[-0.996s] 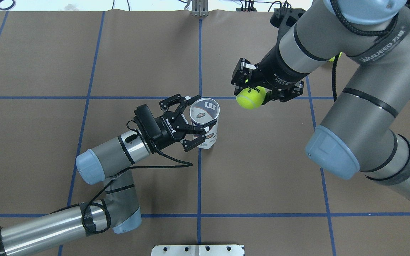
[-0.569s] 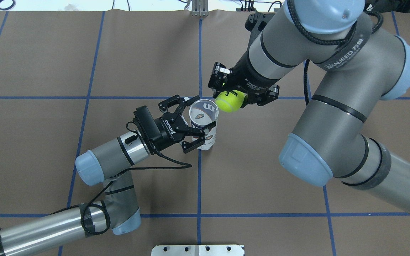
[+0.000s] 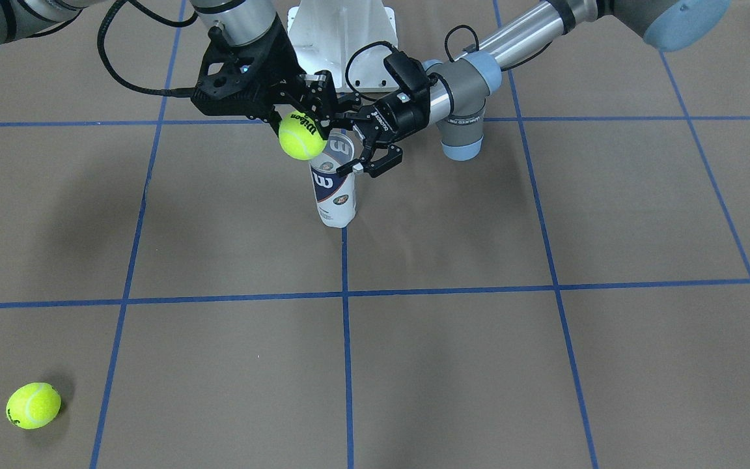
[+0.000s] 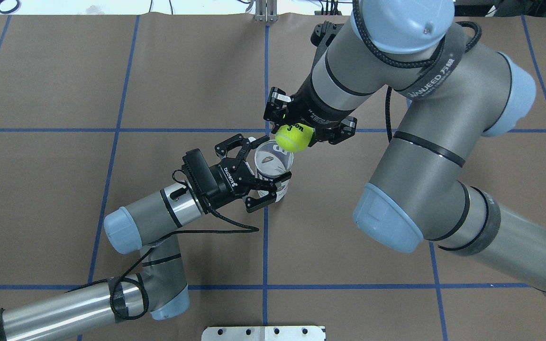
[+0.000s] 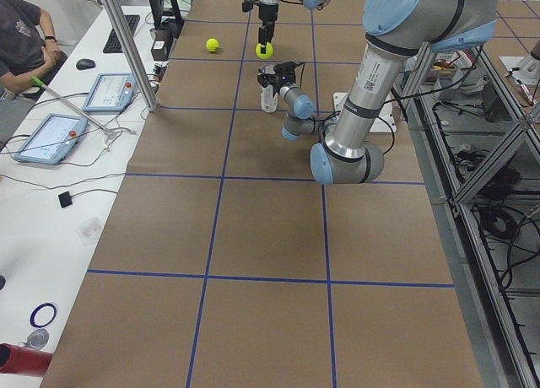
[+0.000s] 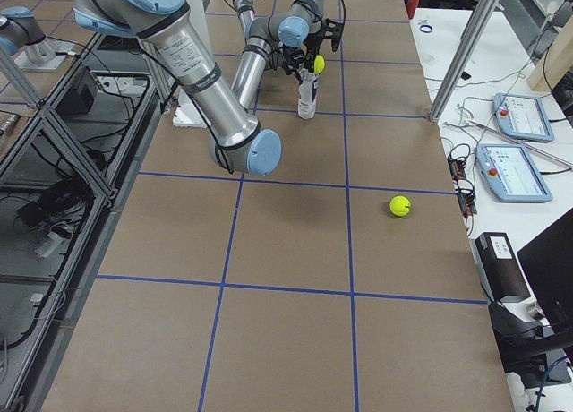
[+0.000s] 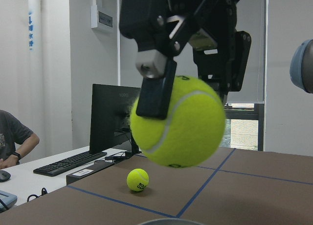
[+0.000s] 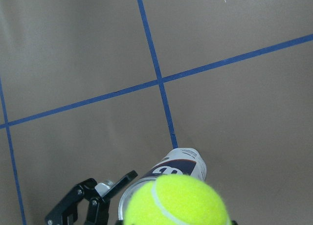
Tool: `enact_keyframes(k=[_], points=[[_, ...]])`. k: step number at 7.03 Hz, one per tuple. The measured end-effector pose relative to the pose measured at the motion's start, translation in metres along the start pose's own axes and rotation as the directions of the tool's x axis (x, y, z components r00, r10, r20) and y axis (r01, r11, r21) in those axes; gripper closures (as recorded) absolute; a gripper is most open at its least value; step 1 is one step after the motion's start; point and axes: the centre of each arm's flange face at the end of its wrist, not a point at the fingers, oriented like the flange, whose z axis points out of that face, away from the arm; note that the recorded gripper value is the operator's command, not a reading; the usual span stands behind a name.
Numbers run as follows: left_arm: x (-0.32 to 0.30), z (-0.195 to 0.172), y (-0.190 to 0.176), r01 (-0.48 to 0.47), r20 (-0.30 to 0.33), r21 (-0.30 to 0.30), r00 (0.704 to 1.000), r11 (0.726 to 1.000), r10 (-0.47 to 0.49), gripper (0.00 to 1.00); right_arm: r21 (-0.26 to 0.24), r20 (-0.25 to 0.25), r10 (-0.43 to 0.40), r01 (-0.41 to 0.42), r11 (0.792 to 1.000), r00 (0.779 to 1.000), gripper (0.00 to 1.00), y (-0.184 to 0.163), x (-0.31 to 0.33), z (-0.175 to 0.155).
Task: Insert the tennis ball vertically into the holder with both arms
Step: 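Carry the ball with the right gripper above the can's open top, then open the right gripper to drop the ball into the can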
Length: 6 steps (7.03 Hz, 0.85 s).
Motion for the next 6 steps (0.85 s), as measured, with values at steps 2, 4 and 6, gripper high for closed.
enact_keyframes(k=[2, 4, 6], points=[[0.001, 0.001, -0.001, 0.001, -0.001, 0.002, 1.000, 1.000, -0.001, 0.09, 0.005, -0.009, -0.004, 0.004, 1.000, 1.000, 1.00, 0.010, -0.009, 0.011], [0.000, -0.001, 0.000, 0.001, 0.003, 0.002, 1.000, 1.000, -0.001, 0.12, 0.006, -0.017, -0.011, 0.011, 1.000, 1.000, 1.00, 0.017, -0.015, 0.020], [-0.001, -0.002, 0.001, 0.000, 0.006, 0.000, 1.000, 1.000, 0.000, 0.14, 0.004, -0.019, -0.014, 0.014, 1.000, 1.000, 0.72, 0.020, -0.016, 0.022]])
